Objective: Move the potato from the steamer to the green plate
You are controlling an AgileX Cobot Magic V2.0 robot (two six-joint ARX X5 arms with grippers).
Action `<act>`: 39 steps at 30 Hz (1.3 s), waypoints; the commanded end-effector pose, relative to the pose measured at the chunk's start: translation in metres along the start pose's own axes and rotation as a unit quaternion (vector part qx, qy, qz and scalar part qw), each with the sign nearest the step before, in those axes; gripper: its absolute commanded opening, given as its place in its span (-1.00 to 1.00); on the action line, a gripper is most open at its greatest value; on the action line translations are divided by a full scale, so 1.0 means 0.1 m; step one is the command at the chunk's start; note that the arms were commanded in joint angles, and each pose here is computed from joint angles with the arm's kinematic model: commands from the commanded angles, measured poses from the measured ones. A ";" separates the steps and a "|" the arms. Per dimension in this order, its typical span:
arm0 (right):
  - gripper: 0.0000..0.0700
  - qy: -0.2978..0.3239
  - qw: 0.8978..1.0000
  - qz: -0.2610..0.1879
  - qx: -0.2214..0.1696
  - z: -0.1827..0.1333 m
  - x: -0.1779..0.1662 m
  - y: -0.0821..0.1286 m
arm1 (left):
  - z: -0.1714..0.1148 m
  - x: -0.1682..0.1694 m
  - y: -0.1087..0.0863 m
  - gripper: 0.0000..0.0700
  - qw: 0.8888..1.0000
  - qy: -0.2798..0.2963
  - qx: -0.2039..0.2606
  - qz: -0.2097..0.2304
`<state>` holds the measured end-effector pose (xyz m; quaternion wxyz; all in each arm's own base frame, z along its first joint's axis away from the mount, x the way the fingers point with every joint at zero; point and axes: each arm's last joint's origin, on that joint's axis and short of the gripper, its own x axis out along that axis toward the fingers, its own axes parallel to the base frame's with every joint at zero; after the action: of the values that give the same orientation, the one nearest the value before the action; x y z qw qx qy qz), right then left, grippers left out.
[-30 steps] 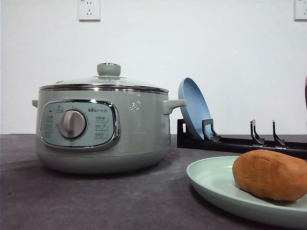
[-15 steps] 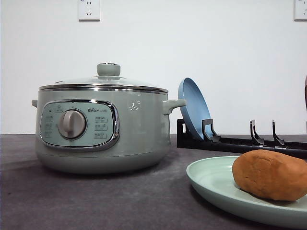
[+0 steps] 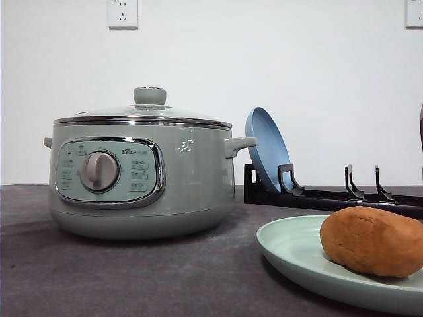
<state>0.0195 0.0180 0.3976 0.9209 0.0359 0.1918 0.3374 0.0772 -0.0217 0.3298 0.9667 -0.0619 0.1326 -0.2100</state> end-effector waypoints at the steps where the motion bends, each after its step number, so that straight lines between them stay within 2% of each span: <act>1: -0.99 -0.010 1.000 0.004 -0.005 0.04 -0.02 0.01 | -0.18 0.10 0.08 -1.00 1.000 -0.026 0.004 0.015; 9: -0.99 -0.010 1.000 0.004 -0.005 0.04 -0.02 0.01 | -1.12 0.42 0.40 -1.00 0.996 -0.055 0.005 0.074; 14: -0.99 -0.010 1.000 0.004 -0.005 0.04 -0.02 0.01 | -1.42 0.48 0.49 -1.00 0.992 -0.066 0.003 0.111; 19: -0.99 -0.010 1.000 0.004 -0.005 0.04 -0.02 0.01 | -1.53 0.48 0.53 -1.00 0.983 -0.076 0.000 0.170; 26: -0.99 -0.010 1.000 0.004 -0.005 0.04 -0.02 0.01 | -1.62 0.48 0.57 -1.00 0.972 -0.081 -0.003 0.218; 39: -0.99 -0.010 1.000 0.004 -0.005 0.04 -0.02 0.01 | -1.66 0.49 0.58 -1.00 0.972 -0.053 0.013 0.227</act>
<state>0.0195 0.0180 0.3976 0.9209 0.0359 0.1918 0.3375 0.0948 -0.0006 0.1568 0.9962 -0.0395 0.0758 0.0163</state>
